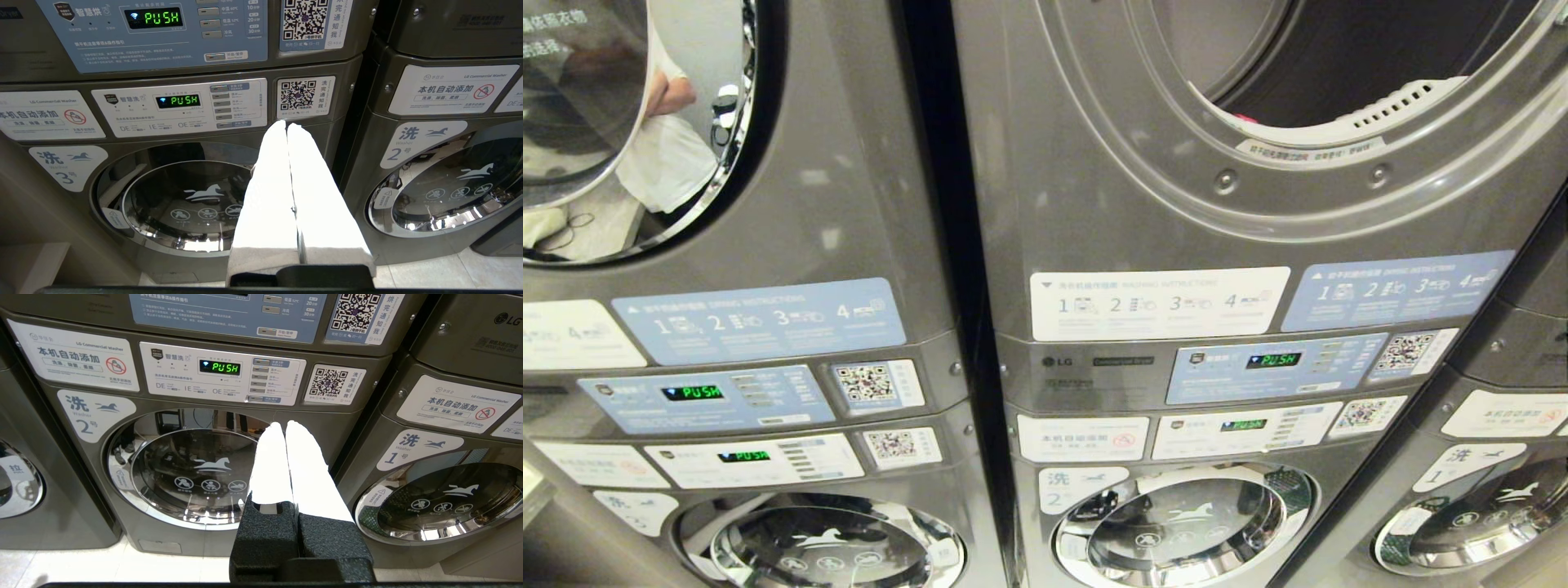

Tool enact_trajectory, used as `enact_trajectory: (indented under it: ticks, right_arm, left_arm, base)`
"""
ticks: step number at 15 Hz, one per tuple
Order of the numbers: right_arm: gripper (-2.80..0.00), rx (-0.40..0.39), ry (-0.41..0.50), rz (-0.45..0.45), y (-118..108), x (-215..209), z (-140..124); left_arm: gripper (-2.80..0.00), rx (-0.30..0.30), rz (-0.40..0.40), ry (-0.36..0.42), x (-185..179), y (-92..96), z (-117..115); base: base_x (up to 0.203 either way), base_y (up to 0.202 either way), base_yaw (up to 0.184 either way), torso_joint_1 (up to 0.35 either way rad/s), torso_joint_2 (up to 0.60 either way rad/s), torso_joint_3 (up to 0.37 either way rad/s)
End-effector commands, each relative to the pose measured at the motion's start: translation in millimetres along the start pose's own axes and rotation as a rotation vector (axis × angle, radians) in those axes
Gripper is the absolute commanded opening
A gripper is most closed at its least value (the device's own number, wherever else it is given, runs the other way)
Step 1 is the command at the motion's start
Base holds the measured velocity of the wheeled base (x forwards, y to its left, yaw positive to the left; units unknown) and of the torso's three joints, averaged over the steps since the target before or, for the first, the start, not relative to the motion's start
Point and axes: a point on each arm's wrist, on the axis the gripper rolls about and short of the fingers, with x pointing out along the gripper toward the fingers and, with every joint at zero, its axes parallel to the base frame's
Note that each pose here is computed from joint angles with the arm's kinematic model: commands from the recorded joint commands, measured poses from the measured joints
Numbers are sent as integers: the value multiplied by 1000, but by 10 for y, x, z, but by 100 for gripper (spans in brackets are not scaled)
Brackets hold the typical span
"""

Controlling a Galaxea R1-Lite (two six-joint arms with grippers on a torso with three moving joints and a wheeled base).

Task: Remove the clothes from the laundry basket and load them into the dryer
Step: Close the dryer

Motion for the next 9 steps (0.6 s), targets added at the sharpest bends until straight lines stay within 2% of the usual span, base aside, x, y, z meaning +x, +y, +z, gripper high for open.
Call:
enact_trajectory:
  ticks: [1, 9]
  right_arm:
    - [-280, -3, 0, 0, 0, 0, 0]
    - [-280, -4, 0, -1, 0, 0, 0]
  left_arm:
    - [-280, -7, 3, -1, 0, 1, 1]
    - [-280, -21, 4, -1, 0, 1, 1]
  base:
    - [0, 0, 0, 0, 0, 0]
    - [0, 0, 0, 0, 0, 0]
